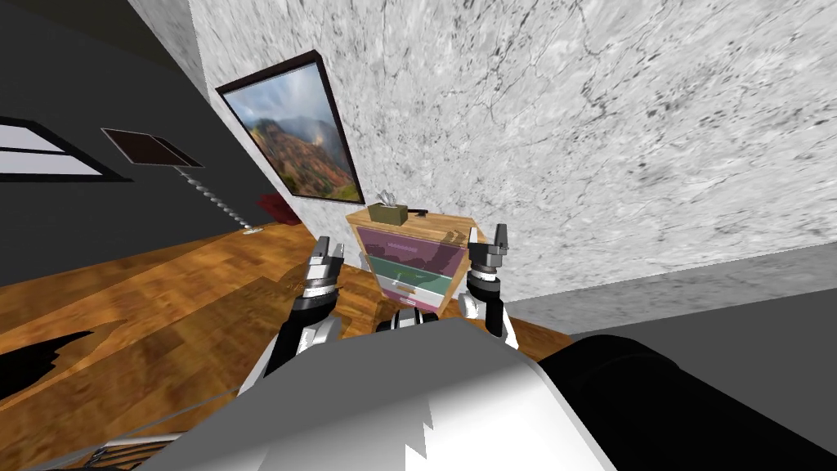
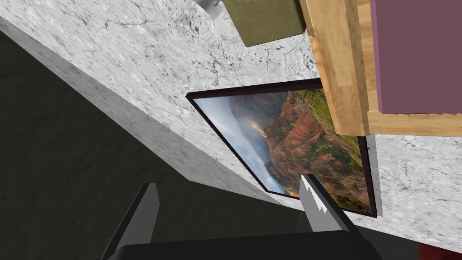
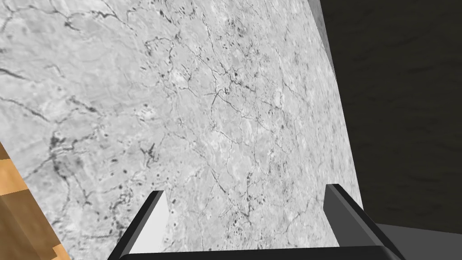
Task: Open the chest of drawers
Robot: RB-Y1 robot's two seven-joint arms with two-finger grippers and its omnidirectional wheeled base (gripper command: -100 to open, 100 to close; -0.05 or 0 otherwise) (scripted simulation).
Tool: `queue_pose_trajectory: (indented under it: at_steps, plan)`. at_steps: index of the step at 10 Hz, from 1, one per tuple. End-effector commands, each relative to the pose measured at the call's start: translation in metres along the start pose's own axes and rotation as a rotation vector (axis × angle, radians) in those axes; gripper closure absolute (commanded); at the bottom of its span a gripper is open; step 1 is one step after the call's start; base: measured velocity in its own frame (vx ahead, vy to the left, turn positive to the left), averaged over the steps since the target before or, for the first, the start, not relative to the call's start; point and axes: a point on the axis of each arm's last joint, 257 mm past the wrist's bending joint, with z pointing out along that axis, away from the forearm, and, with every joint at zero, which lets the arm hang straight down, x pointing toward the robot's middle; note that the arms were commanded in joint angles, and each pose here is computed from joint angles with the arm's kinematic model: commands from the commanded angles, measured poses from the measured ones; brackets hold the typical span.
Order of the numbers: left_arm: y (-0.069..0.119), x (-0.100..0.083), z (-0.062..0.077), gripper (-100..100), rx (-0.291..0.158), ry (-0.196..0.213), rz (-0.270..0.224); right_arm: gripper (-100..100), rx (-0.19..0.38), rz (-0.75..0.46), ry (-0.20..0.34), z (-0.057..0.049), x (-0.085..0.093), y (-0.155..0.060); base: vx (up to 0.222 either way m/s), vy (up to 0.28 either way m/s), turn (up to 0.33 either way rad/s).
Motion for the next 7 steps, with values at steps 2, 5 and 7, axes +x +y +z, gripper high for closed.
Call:
queue_pose_trajectory:
  at_steps: [2, 5, 7]
  plan:
    - [0.012, 0.011, 0.003, -100, -0.061, 0.047, -0.002, 0, 0.0, 0.0, 0.0, 0.0, 0.0, 0.0, -0.001, -0.018, -0.07]
    - [0.022, 0.02, 0.005, -100, -0.116, 0.075, -0.009, 0, 0.0, 0.0, 0.0, 0.0, 0.0, 0.0, -0.002, -0.018, -0.075]
    - [0.029, 0.025, 0.006, -100, -0.155, 0.091, -0.014, 0, 0.0, 0.0, 0.0, 0.0, 0.0, 0.0, -0.001, -0.02, -0.086]
